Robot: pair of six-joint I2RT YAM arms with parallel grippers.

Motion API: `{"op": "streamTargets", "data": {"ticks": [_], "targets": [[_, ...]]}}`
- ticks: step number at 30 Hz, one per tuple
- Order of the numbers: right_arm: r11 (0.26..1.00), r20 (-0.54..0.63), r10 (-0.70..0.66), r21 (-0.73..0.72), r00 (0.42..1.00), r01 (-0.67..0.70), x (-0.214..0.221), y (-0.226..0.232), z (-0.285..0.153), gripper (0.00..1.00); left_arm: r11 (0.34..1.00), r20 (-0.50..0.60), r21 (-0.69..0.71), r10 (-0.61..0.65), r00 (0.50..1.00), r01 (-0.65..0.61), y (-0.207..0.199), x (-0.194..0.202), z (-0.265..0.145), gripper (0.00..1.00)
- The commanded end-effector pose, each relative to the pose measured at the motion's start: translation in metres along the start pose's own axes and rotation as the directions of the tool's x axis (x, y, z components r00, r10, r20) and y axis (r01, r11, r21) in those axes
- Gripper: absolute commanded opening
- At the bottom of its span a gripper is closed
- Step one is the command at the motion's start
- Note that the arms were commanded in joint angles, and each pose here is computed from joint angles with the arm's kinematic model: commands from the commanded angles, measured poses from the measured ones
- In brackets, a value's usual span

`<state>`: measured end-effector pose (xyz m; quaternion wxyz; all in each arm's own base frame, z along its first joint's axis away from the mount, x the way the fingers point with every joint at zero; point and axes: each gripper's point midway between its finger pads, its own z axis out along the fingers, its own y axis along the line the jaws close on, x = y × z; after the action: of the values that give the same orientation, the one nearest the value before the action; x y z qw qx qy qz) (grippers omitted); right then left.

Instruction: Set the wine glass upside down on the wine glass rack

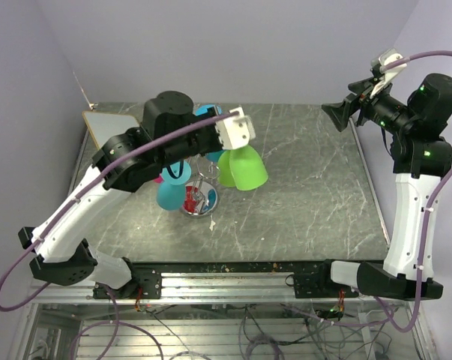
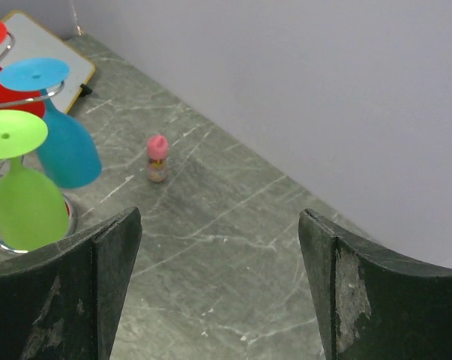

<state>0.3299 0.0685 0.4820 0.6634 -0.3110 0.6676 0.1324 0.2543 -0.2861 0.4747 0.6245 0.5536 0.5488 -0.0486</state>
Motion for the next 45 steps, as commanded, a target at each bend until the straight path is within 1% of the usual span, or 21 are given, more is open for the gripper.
{"op": "streamTargets", "data": {"ticks": [1,8,13,21,24,38,45], "targets": [[0.999,0.019,-0.003,0.034,1.0,0.003,-0.002,-0.007,-0.006,0.85,0.992,-0.027,-0.018,0.123,0.992,-0.124,-0.003,0.002,-0.012,0.07],[0.998,0.018,0.012,0.056,1.0,-0.013,0.004,-0.013,-0.013,0.87,0.98,0.004,0.081,0.18,0.984,-0.18,-0.031,0.002,-0.016,0.07],[0.997,0.025,0.03,0.067,0.999,-0.032,0.006,-0.019,-0.016,0.87,0.977,0.032,0.107,0.185,0.982,-0.187,-0.039,-0.004,-0.022,0.07],[0.995,0.039,0.063,0.07,0.997,-0.066,0.01,-0.024,-0.019,0.88,0.979,0.004,0.137,0.151,0.989,-0.15,-0.065,0.004,-0.016,0.07],[0.995,0.043,0.068,0.074,0.997,-0.071,0.01,-0.025,-0.022,0.88,0.976,-0.014,0.146,0.164,0.986,-0.16,-0.073,0.011,-0.012,0.07],[0.995,0.059,0.074,0.066,0.996,-0.078,0.005,-0.026,-0.025,0.88,0.957,-0.126,0.088,0.286,0.95,-0.276,-0.069,0.043,-0.006,0.07],[0.995,0.058,0.075,0.068,0.996,-0.079,0.008,-0.024,-0.027,0.89,0.954,-0.158,0.061,0.301,0.941,-0.295,-0.065,0.049,-0.003,0.07]]}}
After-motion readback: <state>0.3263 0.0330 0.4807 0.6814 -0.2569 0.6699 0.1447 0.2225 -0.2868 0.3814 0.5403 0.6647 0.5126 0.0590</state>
